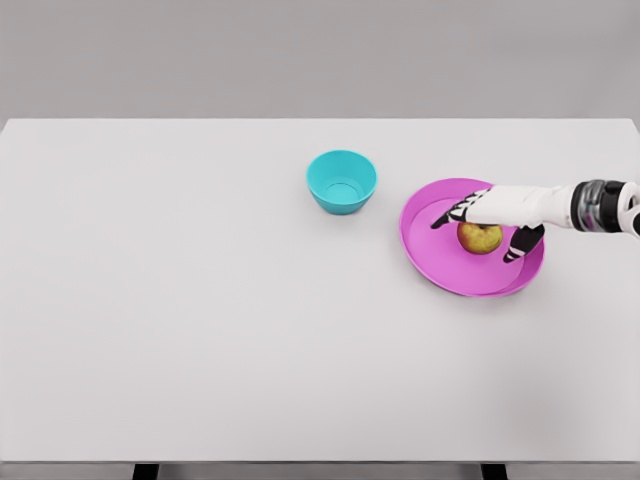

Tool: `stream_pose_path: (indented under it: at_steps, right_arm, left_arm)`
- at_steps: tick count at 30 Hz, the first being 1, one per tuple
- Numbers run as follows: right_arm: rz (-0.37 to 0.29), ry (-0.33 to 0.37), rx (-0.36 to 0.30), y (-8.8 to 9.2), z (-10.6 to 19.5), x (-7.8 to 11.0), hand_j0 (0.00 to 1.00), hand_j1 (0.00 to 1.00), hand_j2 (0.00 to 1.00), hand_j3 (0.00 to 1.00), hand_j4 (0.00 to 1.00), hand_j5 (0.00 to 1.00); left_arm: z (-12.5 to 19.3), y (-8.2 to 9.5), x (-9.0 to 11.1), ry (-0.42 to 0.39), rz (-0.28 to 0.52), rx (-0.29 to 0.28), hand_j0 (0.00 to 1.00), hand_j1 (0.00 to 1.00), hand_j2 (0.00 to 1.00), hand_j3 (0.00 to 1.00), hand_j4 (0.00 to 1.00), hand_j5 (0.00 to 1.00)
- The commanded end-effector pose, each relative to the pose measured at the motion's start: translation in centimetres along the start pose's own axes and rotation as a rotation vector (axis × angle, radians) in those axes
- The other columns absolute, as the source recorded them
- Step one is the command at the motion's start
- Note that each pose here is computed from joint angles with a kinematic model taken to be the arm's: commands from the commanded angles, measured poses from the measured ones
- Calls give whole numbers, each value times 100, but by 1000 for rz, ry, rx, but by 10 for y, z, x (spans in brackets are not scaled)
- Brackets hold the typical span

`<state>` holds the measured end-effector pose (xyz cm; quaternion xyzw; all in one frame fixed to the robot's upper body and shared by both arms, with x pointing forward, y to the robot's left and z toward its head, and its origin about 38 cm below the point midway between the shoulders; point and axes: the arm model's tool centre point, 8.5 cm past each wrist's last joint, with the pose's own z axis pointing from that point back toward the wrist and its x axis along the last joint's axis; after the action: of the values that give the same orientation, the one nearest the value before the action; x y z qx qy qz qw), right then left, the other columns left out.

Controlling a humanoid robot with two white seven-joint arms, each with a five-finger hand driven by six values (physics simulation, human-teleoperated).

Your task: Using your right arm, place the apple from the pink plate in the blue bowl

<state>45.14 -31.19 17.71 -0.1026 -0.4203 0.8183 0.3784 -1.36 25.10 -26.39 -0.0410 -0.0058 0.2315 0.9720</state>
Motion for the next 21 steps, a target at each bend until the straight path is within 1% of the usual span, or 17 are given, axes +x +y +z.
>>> stream_pose_path:
  at_steps: [1, 2, 6, 7, 8, 11, 13, 15, 16, 18, 20, 21]
  right_arm:
    - [8, -15, 12, 1, 2, 0, 75, 75, 75, 75, 75, 75]
    - [4, -13, 24, 3, 2, -2, 71, 71, 71, 71, 71, 71]
    - [9, -22, 23, 3, 1, -1, 58, 58, 58, 58, 58, 58]
    - [9, -20, 22, 3, 2, -1, 58, 58, 58, 58, 58, 58]
    - [8, -20, 22, 3, 2, -1, 55, 55, 55, 55, 55, 55]
    - [9, -23, 23, 3, 0, 0, 53, 53, 53, 53, 53, 53]
    - [15, -28, 19, 2, 2, 0, 46, 46, 46, 46, 46, 46]
    - [18, -29, 18, 1, 2, 0, 45, 45, 45, 45, 45, 45]
    - [23, -33, 9, -2, 4, 1, 45, 45, 45, 45, 45, 45]
    - [44, -38, -24, -17, 7, 5, 45, 45, 45, 45, 45, 45]
    - [54, -41, -45, -25, 8, 8, 45, 45, 45, 45, 45, 45]
    - [67, -55, -63, -35, 4, 13, 45, 45, 45, 45, 45, 45]
  left_arm:
    - [0, 0, 0, 0, 0, 0, 100, 100, 100, 100, 100, 100]
    - [0, 0, 0, 0, 1, 0, 100, 100, 100, 100, 100, 100]
    - [0, 0, 0, 0, 0, 0, 100, 100, 100, 100, 100, 100]
    - [0, 0, 0, 0, 0, 0, 100, 100, 100, 100, 100, 100]
    - [0, 0, 0, 0, 0, 0, 100, 100, 100, 100, 100, 100]
    - [0, 0, 0, 0, 0, 0, 100, 100, 100, 100, 100, 100]
    - [0, 0, 0, 0, 0, 0, 100, 100, 100, 100, 100, 100]
    - [0, 0, 0, 0, 0, 0, 100, 100, 100, 100, 100, 100]
    - [0, 0, 0, 0, 0, 0, 100, 100, 100, 100, 100, 100]
    - [0, 0, 0, 0, 0, 0, 100, 100, 100, 100, 100, 100]
    - [0, 0, 0, 0, 0, 0, 100, 100, 100, 100, 100, 100]
    - [0, 0, 0, 0, 0, 0, 100, 100, 100, 100, 100, 100]
